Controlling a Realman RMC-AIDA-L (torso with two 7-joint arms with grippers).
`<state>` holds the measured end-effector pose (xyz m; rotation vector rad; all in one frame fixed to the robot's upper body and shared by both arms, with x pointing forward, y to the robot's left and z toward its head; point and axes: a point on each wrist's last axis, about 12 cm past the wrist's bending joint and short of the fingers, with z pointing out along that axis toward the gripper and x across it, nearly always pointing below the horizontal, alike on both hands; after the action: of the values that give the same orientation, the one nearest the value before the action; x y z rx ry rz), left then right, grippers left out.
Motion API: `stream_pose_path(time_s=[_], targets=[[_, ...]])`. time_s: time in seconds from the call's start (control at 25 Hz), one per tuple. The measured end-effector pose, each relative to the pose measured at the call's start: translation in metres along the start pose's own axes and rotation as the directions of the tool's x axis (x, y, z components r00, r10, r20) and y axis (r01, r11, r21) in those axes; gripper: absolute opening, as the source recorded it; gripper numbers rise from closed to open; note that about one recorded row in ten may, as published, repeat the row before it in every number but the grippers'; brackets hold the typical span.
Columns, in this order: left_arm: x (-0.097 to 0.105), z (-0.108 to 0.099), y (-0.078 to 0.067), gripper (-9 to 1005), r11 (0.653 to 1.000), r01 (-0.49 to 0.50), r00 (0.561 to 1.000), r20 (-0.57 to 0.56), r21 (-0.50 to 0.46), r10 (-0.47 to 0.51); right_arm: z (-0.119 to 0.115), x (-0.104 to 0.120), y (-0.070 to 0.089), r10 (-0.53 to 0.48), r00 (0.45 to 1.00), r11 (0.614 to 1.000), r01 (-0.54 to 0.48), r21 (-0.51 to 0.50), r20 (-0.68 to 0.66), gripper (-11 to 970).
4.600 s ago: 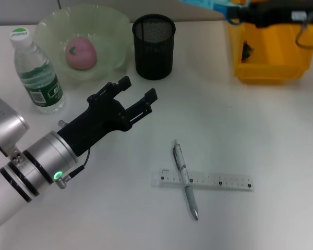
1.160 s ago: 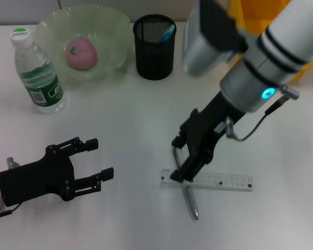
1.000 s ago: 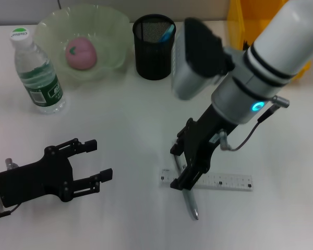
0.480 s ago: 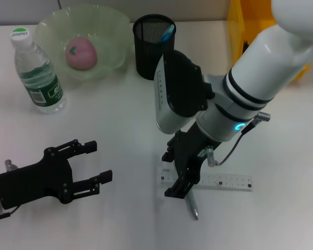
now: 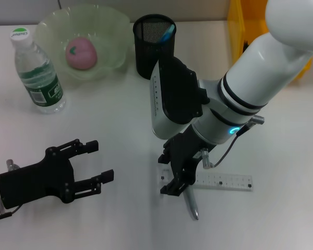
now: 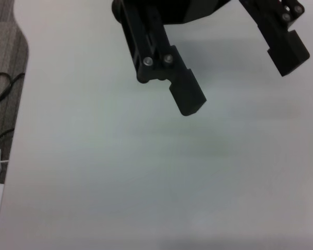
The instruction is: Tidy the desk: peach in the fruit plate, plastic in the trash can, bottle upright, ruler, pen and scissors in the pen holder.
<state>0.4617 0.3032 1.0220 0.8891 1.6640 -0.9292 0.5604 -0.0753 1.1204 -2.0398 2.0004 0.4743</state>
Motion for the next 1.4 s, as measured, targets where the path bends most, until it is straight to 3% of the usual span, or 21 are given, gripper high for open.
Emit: stream_pose_path(time_s=[0.56, 0.72, 0.76, 0.8, 0.96, 1.12, 1.2, 1.4], targets=[[-0.002, 0.003, 0.001, 802, 1.0, -0.006, 1.0, 0.011, -0.001, 0.006, -0.002, -0.001, -0.003, 0.024, 1.0, 1.0, -0.024, 0.007, 0.021, 395], [-0.003, 0.003, 0.002, 802, 1.0, -0.006, 1.0, 0.016, -0.003, 0.006, -0.013, -0.003, -0.007, 0.053, 0.996, 0.998, -0.055, 0.019, 0.079, 381], [-0.004, 0.003, 0.002, 802, 1.0, -0.005, 1.0, 0.02, -0.003, 0.005, -0.03, -0.004, -0.015, 0.089, 0.985, 0.994, -0.096, 0.044, 0.147, 378], [-0.004, 0.003, 0.002, 802, 1.0, -0.005, 1.0, 0.02, -0.003, 0.005, -0.03, -0.004, -0.015, 0.089, 0.985, 0.994, -0.096, 0.044, 0.147, 378], [-0.006, 0.004, 0.001, 801, 1.0, -0.001, 0.999, 0.043, 0.006, 0.0, -0.065, -0.002, -0.029, 0.114, 0.952, 0.979, -0.156, 0.129, 0.285, 379], [-0.009, 0.006, 0.0, 801, 1.0, -0.003, 0.998, 0.065, 0.017, 0.002, -0.09, 0.005, -0.038, 0.017, 0.933, 0.956, -0.122, 0.269, 0.36, 378], [-0.01, 0.008, 0.0, 801, 1.0, -0.005, 0.998, 0.071, 0.02, 0.003, -0.098, 0.01, -0.043, -0.076, 0.927, 0.923, -0.074, 0.378, 0.368, 378], [-0.014, 0.013, 0.001, 801, 1.0, -0.001, 0.995, 0.096, 0.019, -0.001, -0.101, 0.013, -0.048, -0.157, 0.908, 0.88, -0.05, 0.472, 0.388, 373]])
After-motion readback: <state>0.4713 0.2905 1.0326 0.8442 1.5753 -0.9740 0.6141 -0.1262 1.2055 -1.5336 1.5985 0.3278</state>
